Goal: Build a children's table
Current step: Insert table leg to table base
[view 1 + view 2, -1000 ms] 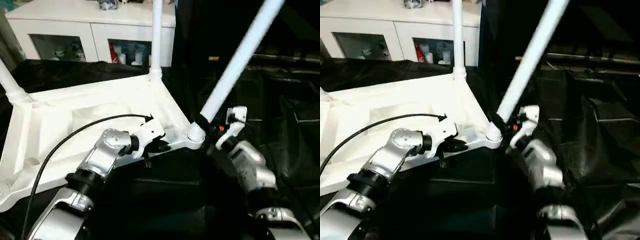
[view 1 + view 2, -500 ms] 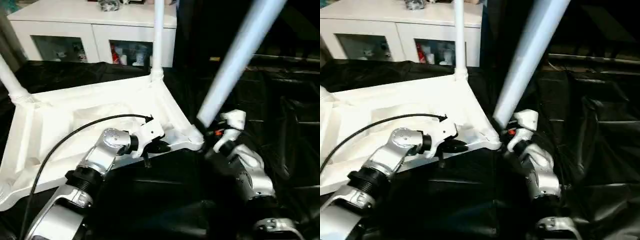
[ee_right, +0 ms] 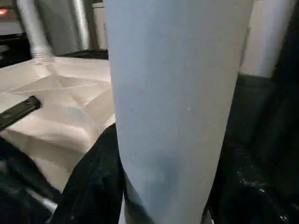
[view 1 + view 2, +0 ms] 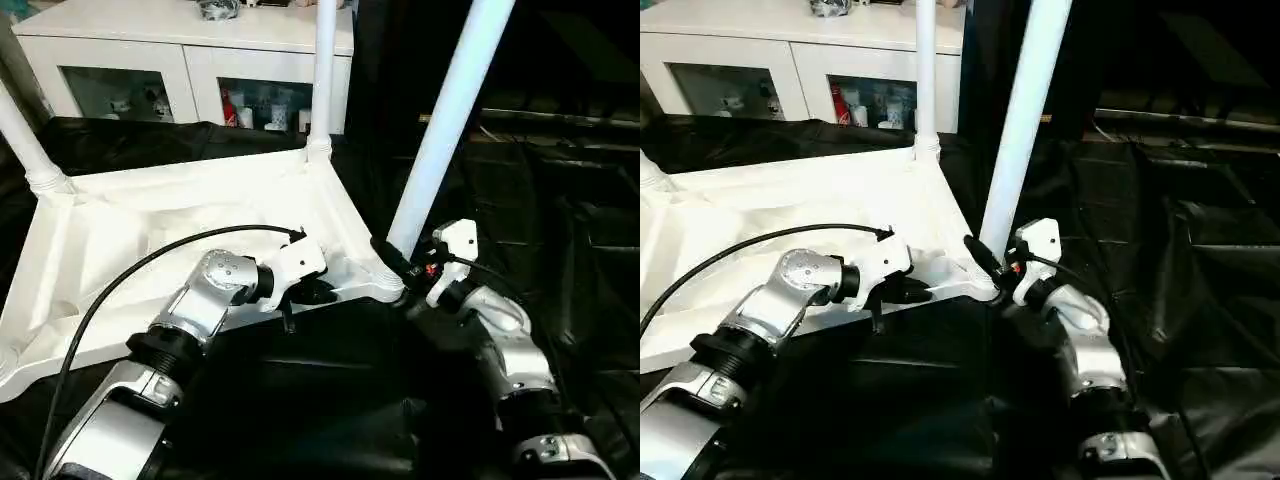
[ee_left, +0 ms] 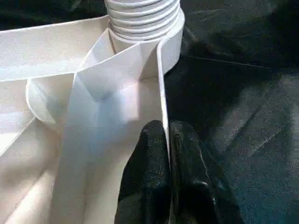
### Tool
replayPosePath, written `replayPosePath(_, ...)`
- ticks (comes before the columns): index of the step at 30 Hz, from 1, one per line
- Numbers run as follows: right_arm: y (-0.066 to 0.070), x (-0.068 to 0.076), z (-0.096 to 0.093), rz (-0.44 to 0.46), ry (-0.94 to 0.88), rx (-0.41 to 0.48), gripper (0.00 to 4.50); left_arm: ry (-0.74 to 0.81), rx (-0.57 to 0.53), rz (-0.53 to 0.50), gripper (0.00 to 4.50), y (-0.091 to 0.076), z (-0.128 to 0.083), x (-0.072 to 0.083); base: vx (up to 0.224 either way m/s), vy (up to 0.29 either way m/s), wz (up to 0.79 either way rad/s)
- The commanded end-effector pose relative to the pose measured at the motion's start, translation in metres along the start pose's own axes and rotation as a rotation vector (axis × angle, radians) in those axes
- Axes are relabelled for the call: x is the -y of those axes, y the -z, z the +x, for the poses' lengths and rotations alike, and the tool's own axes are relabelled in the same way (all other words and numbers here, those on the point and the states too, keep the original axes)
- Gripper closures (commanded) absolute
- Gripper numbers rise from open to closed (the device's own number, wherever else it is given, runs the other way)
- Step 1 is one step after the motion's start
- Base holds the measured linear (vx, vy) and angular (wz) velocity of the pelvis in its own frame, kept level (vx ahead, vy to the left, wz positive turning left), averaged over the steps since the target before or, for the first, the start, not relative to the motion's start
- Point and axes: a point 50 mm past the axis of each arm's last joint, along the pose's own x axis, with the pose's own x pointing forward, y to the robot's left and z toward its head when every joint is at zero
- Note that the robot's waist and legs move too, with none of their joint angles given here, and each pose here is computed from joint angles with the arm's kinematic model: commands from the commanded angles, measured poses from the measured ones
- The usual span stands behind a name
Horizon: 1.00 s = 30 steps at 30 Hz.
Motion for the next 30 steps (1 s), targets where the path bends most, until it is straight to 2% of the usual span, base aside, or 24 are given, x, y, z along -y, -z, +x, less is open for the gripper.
replayPosePath(1,0.035,-0.017,-0.004,0.129,-0.131,-0.165,2.61,0.077,-0.084,0.034,4.5,0.004,0.0,0.004,0.0,0.0,0.0)
replayPosePath(5,0.034,-0.017,-0.008,0.13,-0.205,-0.182,2.61,0.12,-0.093,0.088,4.5,0.004,-0.003,0.006,0.0,0.0,0.0)
replayPosePath(9,0.032,-0.016,-0.016,0.131,-0.3,-0.193,2.61,0.157,-0.028,0.134,4.5,-0.003,-0.008,0.004,0.0,0.0,0.0)
replayPosePath(14,0.034,-0.02,-0.024,0.11,-0.367,-0.225,2.61,0.206,0.007,0.153,4.5,-0.007,-0.014,0.004,0.0,0.0,0.0)
replayPosePath(18,0.037,-0.02,-0.027,0.105,-0.37,-0.237,2.61,0.228,-0.005,0.159,4.5,-0.003,-0.017,0.004,0.0,0.0,0.0)
replayPosePath(22,0.039,-0.012,-0.025,0.12,-0.277,-0.22,2.61,0.216,-0.005,0.135,4.5,0.001,-0.017,0.003,0.0,0.0,0.0)
replayPosePath(24,0.042,-0.001,-0.02,0.129,-0.115,-0.216,2.61,0.17,-0.009,0.109,4.5,0.003,-0.015,0.001,0.0,0.0,0.0)
replayPosePath(25,0.044,0.009,-0.016,0.173,0.034,-0.218,2.61,0.127,-0.007,0.074,4.5,0.006,-0.013,-0.001,0.0,0.0,0.0)
replayPosePath(26,0.044,0.009,-0.016,0.173,0.034,-0.218,2.61,0.127,-0.007,0.074,4.5,0.006,-0.013,-0.001,0.0,0.0,0.0)
replayPosePath(30,0.048,0.021,-0.005,0.145,0.298,-0.251,2.62,-0.029,-0.019,-0.076,4.5,0.012,0.0,-0.005,-0.013,0.006,0.0)
